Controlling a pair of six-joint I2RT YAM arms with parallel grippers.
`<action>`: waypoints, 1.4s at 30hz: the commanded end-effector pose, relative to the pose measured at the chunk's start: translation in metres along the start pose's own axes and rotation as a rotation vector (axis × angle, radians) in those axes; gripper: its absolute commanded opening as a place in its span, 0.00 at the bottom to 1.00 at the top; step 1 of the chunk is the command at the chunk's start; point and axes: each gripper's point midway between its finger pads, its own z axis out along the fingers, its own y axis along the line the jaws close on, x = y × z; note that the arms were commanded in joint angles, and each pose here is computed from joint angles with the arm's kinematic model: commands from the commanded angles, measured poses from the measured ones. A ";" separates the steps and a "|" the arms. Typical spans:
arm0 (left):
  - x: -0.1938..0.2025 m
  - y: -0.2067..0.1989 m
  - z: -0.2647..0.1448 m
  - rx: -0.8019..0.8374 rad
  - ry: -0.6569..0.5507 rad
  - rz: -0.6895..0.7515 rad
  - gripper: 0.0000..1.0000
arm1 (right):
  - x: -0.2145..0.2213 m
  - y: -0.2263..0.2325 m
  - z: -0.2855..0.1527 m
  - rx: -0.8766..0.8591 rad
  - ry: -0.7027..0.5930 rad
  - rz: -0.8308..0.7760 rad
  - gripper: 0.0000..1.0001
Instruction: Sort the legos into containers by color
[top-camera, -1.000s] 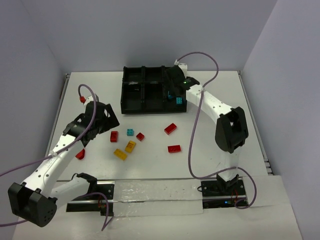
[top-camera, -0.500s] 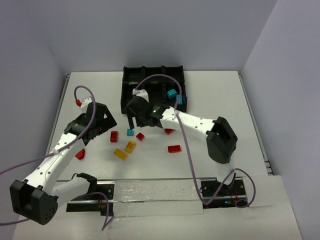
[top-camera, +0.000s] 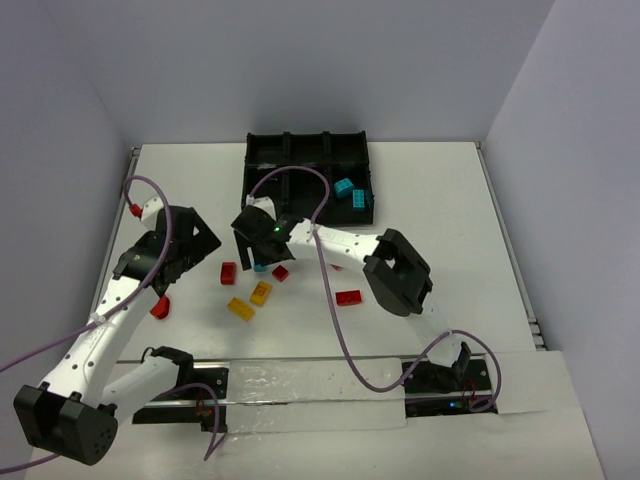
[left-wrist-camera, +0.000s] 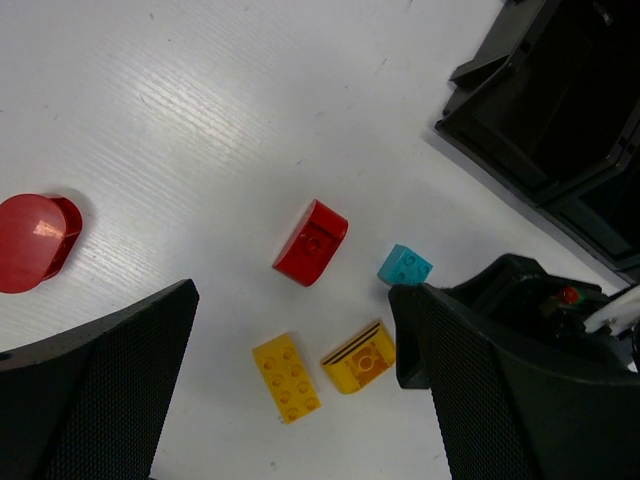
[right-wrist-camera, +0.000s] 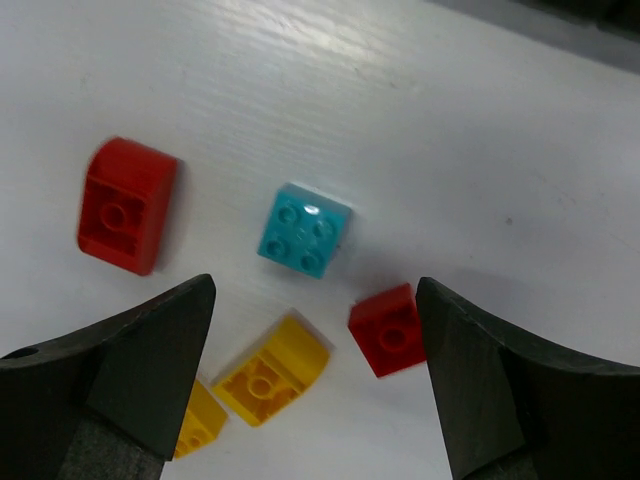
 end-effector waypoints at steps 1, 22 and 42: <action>-0.013 -0.009 -0.008 0.037 -0.027 -0.034 0.98 | -0.016 0.017 0.003 -0.022 -0.026 0.027 0.87; -0.020 -0.006 -0.016 0.044 -0.048 -0.024 0.98 | -0.002 0.024 0.027 0.048 -0.011 -0.022 0.51; -0.019 -0.004 -0.012 0.035 -0.048 -0.025 0.98 | -0.099 -0.071 -0.059 0.136 -0.261 0.147 0.42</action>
